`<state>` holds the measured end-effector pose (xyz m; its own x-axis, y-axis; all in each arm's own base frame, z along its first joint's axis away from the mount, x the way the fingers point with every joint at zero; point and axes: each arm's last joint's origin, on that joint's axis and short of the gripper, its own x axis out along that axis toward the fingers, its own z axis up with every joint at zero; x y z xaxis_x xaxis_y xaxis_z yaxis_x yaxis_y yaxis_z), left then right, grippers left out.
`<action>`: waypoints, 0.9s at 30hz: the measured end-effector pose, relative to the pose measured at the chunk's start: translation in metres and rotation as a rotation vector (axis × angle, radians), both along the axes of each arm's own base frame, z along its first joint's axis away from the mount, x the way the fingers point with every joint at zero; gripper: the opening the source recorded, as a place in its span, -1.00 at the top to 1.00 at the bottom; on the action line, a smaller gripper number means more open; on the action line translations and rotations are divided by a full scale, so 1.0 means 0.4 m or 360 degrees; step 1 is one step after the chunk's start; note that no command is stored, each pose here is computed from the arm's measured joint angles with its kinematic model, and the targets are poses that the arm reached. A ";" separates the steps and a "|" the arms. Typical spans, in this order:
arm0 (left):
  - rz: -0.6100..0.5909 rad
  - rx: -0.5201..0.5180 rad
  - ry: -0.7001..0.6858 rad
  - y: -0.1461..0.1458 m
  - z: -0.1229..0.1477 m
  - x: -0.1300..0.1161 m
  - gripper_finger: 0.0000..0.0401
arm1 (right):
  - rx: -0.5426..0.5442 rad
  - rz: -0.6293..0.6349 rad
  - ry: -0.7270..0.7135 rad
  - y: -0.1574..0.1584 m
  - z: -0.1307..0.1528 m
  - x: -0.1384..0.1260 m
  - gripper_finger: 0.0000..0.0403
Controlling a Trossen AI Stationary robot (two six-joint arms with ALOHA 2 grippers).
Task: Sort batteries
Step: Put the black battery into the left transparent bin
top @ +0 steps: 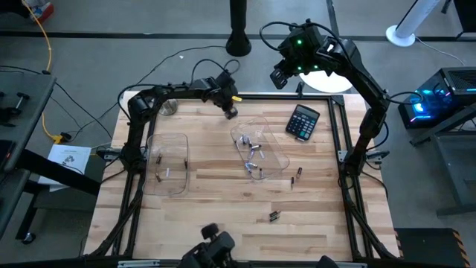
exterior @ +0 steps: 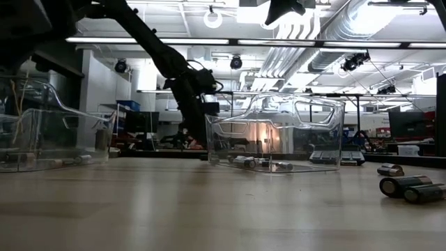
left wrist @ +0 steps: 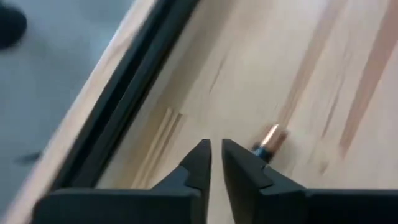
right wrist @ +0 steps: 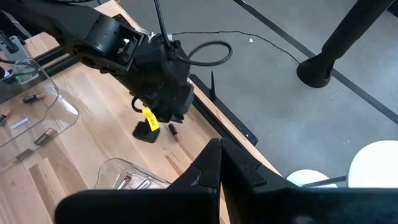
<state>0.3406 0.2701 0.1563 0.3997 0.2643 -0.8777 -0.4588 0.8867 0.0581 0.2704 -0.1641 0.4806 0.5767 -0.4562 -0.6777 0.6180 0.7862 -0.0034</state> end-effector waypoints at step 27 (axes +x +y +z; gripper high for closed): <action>-0.1032 -0.0009 0.0223 -0.096 -0.007 0.014 0.34 | 0.0016 0.0018 0.0065 0.002 -0.008 -0.004 1.00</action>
<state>0.3462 0.2318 0.1536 0.3584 0.0040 -0.9335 0.1794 0.9811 0.0731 0.2687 -0.1631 0.4776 0.5536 -0.4429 -0.7052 0.6087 0.7931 -0.0203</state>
